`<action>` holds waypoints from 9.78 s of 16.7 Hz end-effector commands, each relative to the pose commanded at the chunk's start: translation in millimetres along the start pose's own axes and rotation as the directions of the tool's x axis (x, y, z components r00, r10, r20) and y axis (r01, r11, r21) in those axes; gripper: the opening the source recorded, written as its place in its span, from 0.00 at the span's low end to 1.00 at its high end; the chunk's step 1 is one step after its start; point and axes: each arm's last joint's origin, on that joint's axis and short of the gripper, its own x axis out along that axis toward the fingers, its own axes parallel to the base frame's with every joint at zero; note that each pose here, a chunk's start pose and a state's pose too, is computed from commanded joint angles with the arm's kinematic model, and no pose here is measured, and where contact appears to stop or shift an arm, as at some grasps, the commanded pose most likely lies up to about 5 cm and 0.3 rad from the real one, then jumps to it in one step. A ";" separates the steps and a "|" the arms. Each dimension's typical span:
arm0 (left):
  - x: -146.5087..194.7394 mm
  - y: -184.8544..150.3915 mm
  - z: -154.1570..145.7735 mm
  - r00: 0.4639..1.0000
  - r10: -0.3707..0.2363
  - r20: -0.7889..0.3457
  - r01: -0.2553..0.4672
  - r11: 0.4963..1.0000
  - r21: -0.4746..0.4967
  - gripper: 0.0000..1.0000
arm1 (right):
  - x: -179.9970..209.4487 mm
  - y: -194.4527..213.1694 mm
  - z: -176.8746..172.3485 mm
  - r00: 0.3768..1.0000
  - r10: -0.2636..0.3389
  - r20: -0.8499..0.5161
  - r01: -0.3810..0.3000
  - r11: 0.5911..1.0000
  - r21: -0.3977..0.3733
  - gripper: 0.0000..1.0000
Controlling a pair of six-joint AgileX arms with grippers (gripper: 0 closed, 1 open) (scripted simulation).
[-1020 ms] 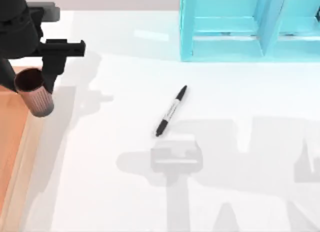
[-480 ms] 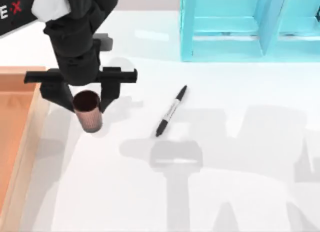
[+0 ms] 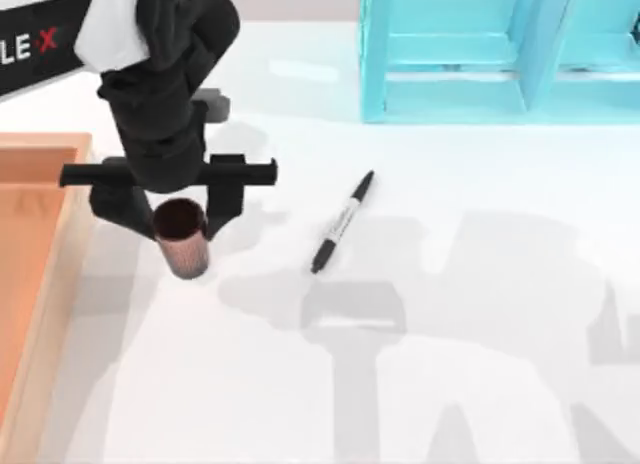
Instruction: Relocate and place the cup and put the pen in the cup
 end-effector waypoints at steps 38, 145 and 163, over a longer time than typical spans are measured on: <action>-78.3 -4.5 11.4 1.000 0.009 -0.022 -0.010 1.000 -0.008 1.00 | 0.0 0.0 0.0 1.000 0.000 0.000 0.000 1.000 0.000 1.00; 34.2 -2.2 -138.6 0.418 -0.404 0.814 -0.064 0.880 0.470 0.00 | 0.0 0.0 0.0 1.000 0.000 0.000 0.000 1.000 0.000 1.00; 12.7 59.1 -187.5 -0.132 -0.323 0.937 0.001 0.945 0.326 0.00 | 0.0 0.0 0.0 1.000 0.000 0.000 0.000 1.000 0.000 1.00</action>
